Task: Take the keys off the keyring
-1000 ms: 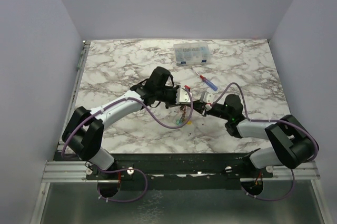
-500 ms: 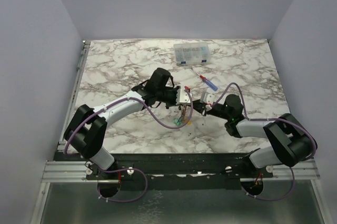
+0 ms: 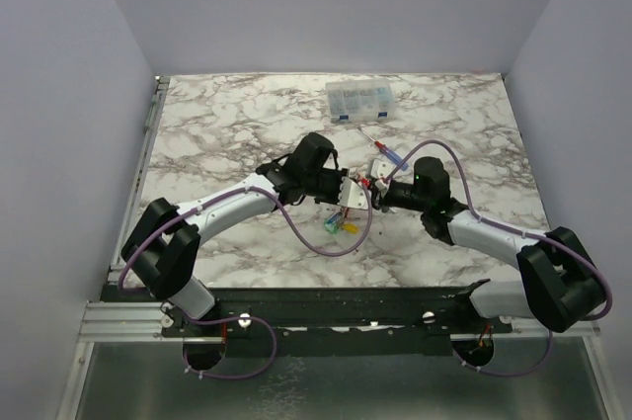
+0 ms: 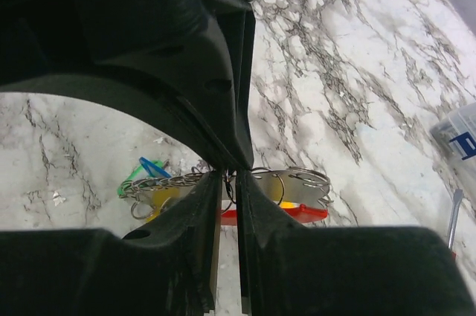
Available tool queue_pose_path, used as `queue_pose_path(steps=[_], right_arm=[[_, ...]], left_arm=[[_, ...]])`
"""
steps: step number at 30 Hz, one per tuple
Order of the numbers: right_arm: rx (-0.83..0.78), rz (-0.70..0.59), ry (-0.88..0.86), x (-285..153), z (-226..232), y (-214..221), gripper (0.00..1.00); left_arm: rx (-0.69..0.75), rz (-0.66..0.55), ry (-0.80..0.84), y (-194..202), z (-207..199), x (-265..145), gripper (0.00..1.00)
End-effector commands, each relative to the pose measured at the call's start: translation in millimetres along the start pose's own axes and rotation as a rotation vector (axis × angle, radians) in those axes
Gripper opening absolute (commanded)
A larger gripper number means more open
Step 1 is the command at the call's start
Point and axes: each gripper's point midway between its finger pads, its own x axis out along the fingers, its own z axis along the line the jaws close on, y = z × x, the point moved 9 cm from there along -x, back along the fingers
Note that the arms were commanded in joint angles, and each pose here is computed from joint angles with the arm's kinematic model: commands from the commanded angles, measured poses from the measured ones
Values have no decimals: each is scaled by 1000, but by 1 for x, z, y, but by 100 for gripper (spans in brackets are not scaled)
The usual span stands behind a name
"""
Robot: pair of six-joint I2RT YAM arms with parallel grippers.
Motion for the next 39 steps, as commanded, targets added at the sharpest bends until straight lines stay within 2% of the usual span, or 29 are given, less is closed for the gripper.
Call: queue_pose_path(steps=[1, 6, 8, 10, 14, 21, 26, 32, 37, 39], right_arm=[[34, 58, -31, 1, 2, 3, 20], [18, 73, -36, 4, 0, 7, 9], [8, 61, -36, 4, 0, 5, 1], [4, 47, -29, 4, 0, 5, 1], [-31, -19, 6, 0, 5, 5, 1], [-85, -118, 5, -5, 15, 5, 1], [-104, -152, 15, -4, 15, 5, 1], [-113, -174, 14, -3, 16, 5, 1], [-106, -171, 5, -2, 16, 7, 1], [-99, -150, -2, 0, 14, 7, 1]], left_arm=[[82, 50, 23, -7, -3, -1, 0], [102, 69, 25, -10, -5, 1, 0], [91, 68, 23, -11, -3, 1, 0], [41, 48, 22, -12, -1, 2, 0], [-37, -75, 71, -6, -1, -4, 21], [-69, -138, 112, 3, -15, 2, 29], [-92, -167, 92, 6, -13, 6, 25], [-107, -182, 78, 7, -11, 9, 14], [-127, -190, 55, 2, -8, 4, 0], [-136, -184, 44, 1, -8, 1, 0]])
